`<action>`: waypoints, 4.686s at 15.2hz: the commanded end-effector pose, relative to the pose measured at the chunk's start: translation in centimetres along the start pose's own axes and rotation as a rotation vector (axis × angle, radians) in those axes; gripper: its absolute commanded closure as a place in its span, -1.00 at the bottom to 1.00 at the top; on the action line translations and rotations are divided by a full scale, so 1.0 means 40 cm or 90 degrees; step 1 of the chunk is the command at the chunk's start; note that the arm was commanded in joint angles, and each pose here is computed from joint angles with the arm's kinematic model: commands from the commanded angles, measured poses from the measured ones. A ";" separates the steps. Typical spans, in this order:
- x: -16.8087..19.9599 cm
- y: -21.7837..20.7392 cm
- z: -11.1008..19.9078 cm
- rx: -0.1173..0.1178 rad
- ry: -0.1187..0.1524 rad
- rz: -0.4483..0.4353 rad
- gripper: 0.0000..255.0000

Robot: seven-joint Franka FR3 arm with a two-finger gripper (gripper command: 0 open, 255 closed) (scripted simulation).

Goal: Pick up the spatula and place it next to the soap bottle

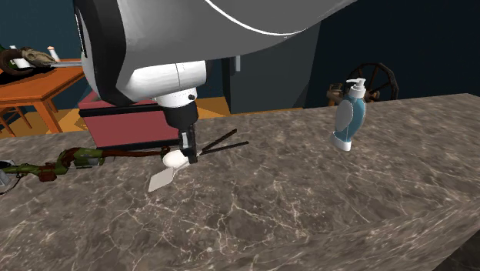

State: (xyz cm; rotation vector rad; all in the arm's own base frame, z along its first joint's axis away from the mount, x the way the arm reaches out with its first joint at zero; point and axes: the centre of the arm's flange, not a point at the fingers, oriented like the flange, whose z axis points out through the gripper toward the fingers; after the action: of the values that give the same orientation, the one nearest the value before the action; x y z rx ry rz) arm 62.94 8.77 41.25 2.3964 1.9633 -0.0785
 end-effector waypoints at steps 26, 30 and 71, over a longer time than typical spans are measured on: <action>-0.026 0.001 -0.355 0.000 0.000 0.000 1.00; -0.029 0.001 -0.408 0.000 0.000 0.000 1.00; -0.869 -0.222 -0.547 0.000 0.000 0.000 1.00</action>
State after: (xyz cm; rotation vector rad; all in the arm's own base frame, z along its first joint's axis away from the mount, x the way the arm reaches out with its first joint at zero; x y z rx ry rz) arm 48.30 -20.89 65.32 2.3979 1.9617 -0.0786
